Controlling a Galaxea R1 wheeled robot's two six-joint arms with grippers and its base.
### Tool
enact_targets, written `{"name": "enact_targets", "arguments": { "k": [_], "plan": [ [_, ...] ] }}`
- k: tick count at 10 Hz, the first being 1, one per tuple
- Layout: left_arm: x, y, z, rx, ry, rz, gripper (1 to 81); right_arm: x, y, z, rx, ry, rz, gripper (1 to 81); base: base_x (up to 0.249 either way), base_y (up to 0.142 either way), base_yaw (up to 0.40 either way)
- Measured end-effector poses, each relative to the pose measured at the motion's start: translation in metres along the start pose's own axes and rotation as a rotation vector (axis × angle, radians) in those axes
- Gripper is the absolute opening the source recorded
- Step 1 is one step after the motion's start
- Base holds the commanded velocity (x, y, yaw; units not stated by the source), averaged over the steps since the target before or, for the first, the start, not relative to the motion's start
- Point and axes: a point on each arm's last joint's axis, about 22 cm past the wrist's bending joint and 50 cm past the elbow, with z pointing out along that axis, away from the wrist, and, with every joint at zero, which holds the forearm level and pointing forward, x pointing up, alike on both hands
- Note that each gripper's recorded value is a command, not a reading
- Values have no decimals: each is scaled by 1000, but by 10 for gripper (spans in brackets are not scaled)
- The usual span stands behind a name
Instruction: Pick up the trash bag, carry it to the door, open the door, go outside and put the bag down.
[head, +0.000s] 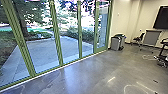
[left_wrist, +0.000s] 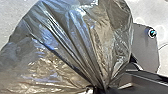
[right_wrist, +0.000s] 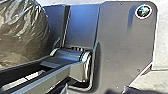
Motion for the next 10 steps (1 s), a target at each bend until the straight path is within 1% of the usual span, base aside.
{"name": "enact_targets", "arguments": {
  "k": [4,6,10],
  "plan": [
    [-1,-1,0,1,-1,0,10,-1,0,0,-1,-2,-1,811,0,0,0],
    [-1,-4,-1,5,-1,-1,10,-1,0,0,-1,-2,0,811,0,0,0],
    [-2,-4,-1,5,-1,-2,10,-1,2,0,-5,-1,0,811,0,0,0]
  ]
}}
